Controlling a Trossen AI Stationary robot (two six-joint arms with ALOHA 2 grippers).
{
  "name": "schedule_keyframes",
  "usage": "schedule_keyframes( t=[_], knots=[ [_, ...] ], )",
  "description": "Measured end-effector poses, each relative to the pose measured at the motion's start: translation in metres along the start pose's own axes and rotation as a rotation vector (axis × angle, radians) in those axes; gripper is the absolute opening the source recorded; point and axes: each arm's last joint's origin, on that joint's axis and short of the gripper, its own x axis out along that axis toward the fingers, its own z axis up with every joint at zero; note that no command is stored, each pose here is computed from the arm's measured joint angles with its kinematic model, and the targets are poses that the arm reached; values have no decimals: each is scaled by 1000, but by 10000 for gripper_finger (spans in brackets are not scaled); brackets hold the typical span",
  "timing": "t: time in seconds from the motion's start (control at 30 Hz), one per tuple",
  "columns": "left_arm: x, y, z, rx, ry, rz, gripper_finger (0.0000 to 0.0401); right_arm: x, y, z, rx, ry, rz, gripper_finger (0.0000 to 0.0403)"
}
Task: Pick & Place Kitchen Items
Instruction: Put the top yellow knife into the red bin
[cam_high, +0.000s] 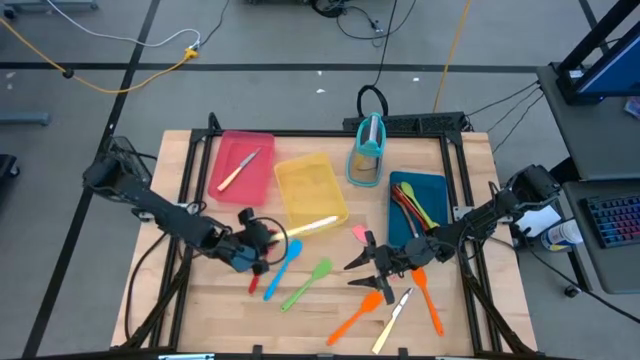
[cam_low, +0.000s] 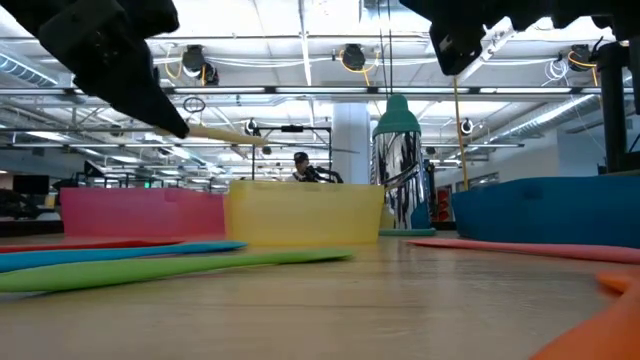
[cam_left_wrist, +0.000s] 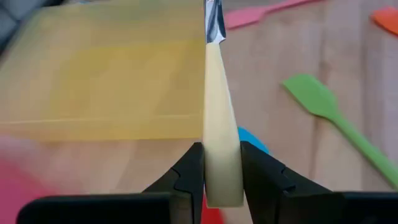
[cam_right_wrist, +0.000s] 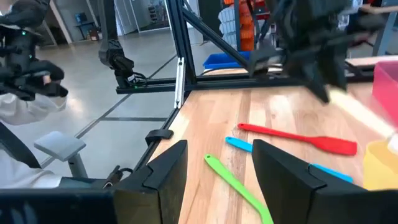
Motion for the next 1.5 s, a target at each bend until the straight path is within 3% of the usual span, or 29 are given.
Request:
schedule_keyframes(
  t=[0.43,0.73,0.87,1.17,1.5],
  knots=[
    [-44,51,-1,-154,-90,305,84,-1,0,-1,1,1,-1,173],
    [-50,95,-22,-311,113,618,84,-1,0,-1,2,-2,0,173],
    [-50,107,-29,-383,195,706,84,-1,0,-1,1,-2,0,173],
    [-28,123,-49,-455,316,748,103,-1,-1,-1,1,-2,-3,173],
    [-13,141,-66,-503,422,804,94,-1,-1,-1,1,-2,-3,173]
  ],
)
